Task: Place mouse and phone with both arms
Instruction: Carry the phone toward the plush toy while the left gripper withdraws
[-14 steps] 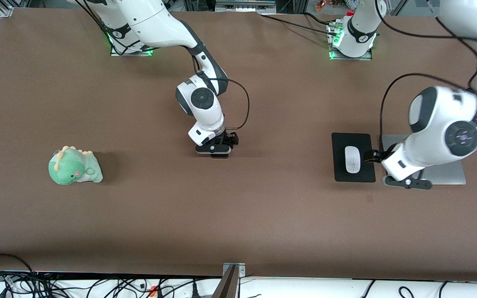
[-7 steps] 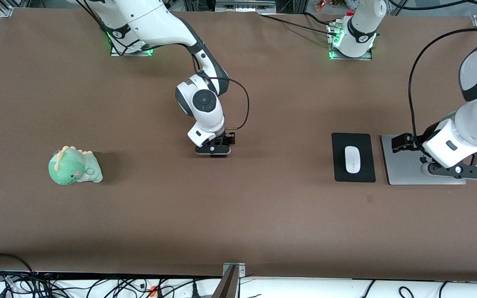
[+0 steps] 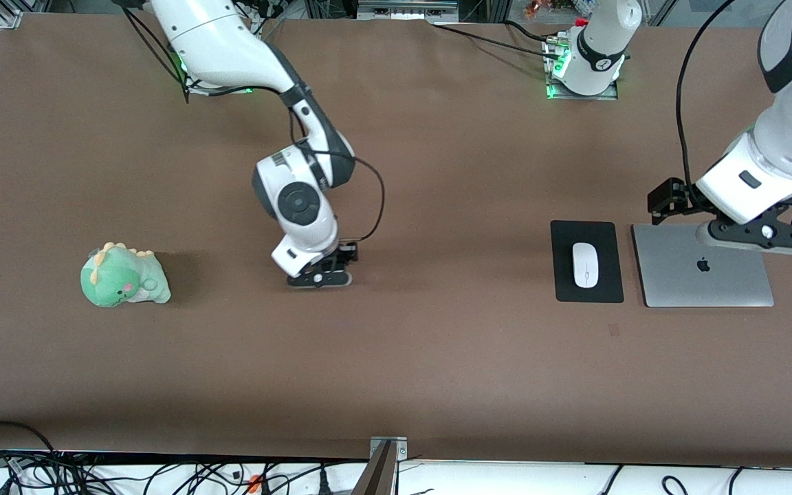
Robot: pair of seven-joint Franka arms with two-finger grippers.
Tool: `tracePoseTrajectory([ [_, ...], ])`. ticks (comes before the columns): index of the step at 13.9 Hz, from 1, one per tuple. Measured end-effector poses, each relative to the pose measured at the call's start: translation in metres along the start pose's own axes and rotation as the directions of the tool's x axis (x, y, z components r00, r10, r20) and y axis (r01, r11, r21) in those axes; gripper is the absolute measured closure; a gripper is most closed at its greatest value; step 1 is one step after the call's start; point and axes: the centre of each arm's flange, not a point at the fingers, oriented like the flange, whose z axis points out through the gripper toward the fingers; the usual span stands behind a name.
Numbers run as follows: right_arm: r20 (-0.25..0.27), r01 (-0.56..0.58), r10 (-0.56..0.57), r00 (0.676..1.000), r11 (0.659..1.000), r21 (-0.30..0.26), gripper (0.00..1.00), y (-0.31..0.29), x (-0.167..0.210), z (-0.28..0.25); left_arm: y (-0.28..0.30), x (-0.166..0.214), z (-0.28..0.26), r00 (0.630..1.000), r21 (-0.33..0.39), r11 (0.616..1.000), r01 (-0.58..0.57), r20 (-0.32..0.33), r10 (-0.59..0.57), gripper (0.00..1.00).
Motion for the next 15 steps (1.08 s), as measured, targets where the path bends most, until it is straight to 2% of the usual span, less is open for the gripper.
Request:
tracePoseTrajectory([
  [3,0.005,-0.018,0.018,1.0,1.0,-0.011,0.19,0.077,0.023,-0.019,-0.002,-0.012,-0.003,1.0,-0.001,1.0,0.006,0.003,-0.006,0.0],
  [5,0.015,-0.052,0.052,0.999,0.998,-0.028,0.19,0.123,0.02,-0.028,0.002,-0.009,0.01,1.0,-0.005,1.0,0.005,-0.004,-0.005,0.0],
  [7,0.012,-0.057,0.057,0.998,0.998,-0.042,0.19,0.157,0.011,-0.03,-0.014,-0.004,0.027,0.998,-0.076,0.995,0.057,-0.002,-0.057,0.0],
  [8,-0.011,-0.048,0.048,0.999,0.998,-0.043,0.19,0.174,0.005,-0.026,-0.031,-0.003,0.03,0.996,-0.11,0.99,0.093,-0.004,-0.094,0.0],
  [10,-0.069,-0.024,0.02,0.997,0.999,-0.047,0.19,0.207,-0.012,-0.007,-0.052,-0.009,0.029,0.992,-0.122,0.984,0.127,-0.003,-0.129,0.0],
  [12,-0.117,-0.026,0.019,0.993,0.998,-0.054,0.19,0.23,-0.029,0.014,-0.054,-0.019,0.029,0.991,-0.117,0.984,0.131,-0.017,-0.133,0.0],
  [15,-0.153,-0.034,0.025,0.988,0.998,-0.054,0.19,0.243,-0.046,0.033,-0.051,-0.03,0.028,0.993,-0.072,0.991,0.112,-0.03,-0.114,0.0],
])
